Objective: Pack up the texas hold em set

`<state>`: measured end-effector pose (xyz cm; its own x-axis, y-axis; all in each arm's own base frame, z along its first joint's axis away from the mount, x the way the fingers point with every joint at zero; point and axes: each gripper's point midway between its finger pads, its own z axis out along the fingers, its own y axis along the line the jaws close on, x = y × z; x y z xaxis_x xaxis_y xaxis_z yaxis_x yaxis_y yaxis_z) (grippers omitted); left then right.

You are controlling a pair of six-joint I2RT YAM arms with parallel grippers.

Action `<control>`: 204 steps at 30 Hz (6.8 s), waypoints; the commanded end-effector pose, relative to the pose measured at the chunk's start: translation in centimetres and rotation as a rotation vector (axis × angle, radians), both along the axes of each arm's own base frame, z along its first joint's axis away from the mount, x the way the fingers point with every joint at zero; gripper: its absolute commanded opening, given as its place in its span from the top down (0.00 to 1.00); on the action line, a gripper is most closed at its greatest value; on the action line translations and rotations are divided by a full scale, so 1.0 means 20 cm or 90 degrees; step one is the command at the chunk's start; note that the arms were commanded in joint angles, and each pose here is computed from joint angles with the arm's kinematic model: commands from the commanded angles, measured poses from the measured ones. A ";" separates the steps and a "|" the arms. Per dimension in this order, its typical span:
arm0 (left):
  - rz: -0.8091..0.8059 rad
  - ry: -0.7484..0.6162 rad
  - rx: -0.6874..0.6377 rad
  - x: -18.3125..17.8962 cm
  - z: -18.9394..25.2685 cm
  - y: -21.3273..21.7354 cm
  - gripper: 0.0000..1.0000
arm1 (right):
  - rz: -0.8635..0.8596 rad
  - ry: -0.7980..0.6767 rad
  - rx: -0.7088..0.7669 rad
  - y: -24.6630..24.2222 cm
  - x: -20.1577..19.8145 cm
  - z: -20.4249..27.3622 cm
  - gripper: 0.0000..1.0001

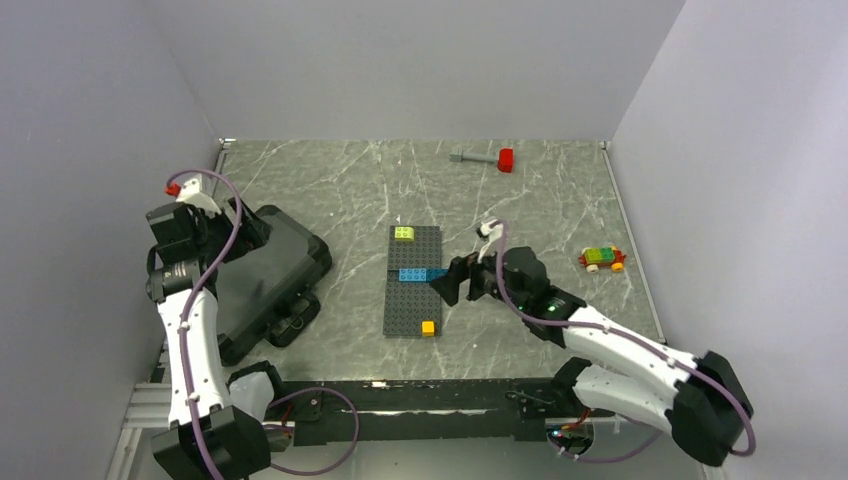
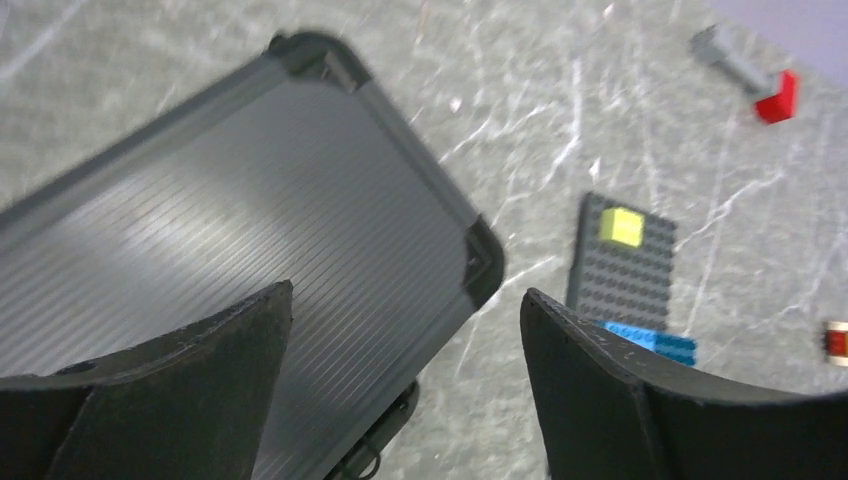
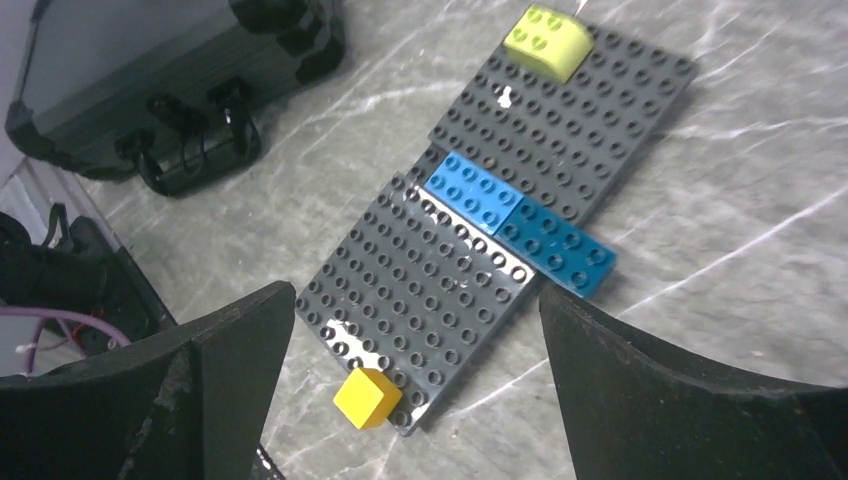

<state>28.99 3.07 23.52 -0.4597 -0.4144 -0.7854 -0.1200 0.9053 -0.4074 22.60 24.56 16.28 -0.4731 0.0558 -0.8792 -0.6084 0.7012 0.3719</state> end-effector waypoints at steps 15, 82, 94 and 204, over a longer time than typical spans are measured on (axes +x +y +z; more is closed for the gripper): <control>0.065 0.277 0.019 -0.16 -0.68 0.09 0.40 | 0.247 0.168 0.155 1.02 -0.09 -0.04 0.16; 0.013 0.343 0.015 -0.14 -0.77 0.00 0.48 | 0.488 0.445 0.224 1.76 -0.44 -0.35 0.51; 0.011 0.341 0.012 -0.14 -0.77 -0.01 0.48 | 0.454 0.367 0.233 1.72 -0.39 -0.27 0.52; 0.011 0.320 0.018 -0.13 -0.73 -0.01 0.50 | 0.390 0.202 0.101 1.79 -0.16 -0.46 0.70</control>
